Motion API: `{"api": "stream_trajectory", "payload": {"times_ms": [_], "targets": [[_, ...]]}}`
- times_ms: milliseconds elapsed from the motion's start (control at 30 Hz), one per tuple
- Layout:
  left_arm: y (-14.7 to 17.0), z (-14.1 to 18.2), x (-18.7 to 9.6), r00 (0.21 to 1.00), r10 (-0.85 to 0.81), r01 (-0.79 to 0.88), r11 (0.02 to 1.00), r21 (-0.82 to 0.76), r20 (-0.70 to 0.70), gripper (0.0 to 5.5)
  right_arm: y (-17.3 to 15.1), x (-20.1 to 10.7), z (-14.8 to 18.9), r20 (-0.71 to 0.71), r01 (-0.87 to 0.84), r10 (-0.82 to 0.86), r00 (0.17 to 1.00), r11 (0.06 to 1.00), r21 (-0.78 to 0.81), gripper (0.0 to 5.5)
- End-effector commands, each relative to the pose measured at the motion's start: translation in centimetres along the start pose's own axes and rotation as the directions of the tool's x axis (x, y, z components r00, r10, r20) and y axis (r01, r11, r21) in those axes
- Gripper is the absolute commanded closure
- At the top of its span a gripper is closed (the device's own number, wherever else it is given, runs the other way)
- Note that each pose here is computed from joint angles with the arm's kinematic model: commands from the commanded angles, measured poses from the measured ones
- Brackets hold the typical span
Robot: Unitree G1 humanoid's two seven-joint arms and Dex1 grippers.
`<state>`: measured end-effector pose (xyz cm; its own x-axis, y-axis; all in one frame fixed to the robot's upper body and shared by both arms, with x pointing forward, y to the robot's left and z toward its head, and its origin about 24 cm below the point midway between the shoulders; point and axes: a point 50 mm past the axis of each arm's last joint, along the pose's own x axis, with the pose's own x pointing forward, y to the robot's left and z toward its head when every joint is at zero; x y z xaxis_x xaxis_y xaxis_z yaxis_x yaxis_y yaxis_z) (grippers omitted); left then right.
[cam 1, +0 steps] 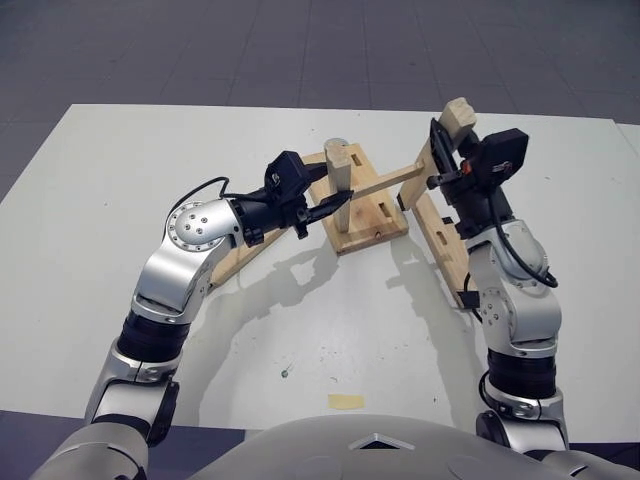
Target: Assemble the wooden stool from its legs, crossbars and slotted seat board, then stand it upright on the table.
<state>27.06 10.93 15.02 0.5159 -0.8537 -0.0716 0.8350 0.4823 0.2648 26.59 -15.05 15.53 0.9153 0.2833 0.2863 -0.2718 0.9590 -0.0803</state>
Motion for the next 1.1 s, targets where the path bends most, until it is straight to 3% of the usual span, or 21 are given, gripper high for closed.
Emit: {"api": "stream_trajectory", "payload": {"times_ms": [33, 300, 633, 1100], "targets": [[-0.6, -2.0, -0.2, 0.995, -0.014, 0.01, 0.999, -0.047, -0.094, 3.38, -0.6, 0.2, -0.1, 0.007, 0.032, -0.032, 0.999, 0.999, -0.028, 4.5], [-0.6, -2.2, -0.1, 0.995, 0.007, -0.011, 0.999, -0.041, -0.098, 3.38, 0.7, 0.0, 0.5, 0.027, -0.091, 0.089, 0.996, 0.994, 0.061, 4.5], [-0.6, -2.2, -0.1, 0.995, 0.009, -0.012, 0.999, -0.03, -0.099, 3.38, 0.7, 0.7, 2.7, 0.052, -0.141, 0.144, 0.988, 0.989, -0.053, 4.5], [-0.5, -2.2, 0.1, 0.994, 0.003, -0.003, 1.0, -0.002, -0.109, 3.38, 1.3, 0.9, 3.8, 0.009, -0.224, 0.224, 0.975, 0.973, 0.045, 4.5]]}}
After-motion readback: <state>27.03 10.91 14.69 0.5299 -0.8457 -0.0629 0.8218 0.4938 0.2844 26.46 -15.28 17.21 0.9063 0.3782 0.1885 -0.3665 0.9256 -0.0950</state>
